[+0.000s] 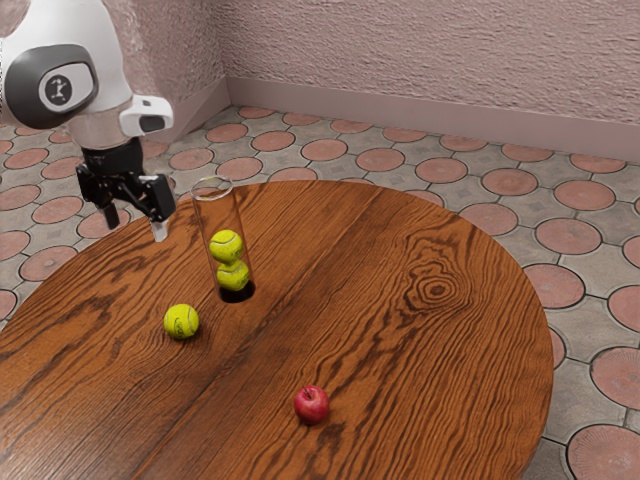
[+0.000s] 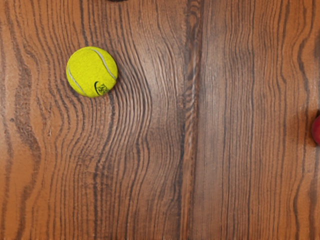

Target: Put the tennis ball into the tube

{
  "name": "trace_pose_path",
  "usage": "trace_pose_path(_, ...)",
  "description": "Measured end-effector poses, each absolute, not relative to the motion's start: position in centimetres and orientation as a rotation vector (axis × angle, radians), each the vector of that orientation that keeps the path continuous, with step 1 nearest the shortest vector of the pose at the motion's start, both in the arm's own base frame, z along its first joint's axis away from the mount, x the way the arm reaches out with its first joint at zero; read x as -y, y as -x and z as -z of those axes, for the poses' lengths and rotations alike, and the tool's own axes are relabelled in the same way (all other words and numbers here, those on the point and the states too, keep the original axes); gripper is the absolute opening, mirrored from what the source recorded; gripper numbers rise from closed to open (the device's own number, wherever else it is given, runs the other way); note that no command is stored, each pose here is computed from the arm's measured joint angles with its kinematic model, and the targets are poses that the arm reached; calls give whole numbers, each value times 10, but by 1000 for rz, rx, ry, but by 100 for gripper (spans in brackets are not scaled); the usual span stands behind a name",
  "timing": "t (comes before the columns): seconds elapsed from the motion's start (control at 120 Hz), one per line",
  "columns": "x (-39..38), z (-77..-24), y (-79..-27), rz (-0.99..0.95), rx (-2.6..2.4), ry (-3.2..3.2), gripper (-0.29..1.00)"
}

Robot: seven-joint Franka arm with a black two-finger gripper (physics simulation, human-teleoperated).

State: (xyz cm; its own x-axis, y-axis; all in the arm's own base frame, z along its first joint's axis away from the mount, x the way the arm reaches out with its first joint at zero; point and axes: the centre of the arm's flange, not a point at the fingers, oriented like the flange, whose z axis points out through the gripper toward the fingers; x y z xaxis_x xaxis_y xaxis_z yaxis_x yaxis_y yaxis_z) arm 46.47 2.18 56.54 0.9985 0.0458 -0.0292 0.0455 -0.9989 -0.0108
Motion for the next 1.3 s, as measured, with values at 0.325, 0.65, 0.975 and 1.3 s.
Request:
trace_pose_path(0.325, -44, -451, -458, -86, 131, 3114, 70)
trace_pose_path(0.65, -66, -383, -460, 96, 199, 3106, 70)
trace_pose_path(0.975, -86, -329, -483, 153, 63, 3095, 70)
trace_pose_path(1.3, -90, -306, -510, 192, 16, 3108, 70)
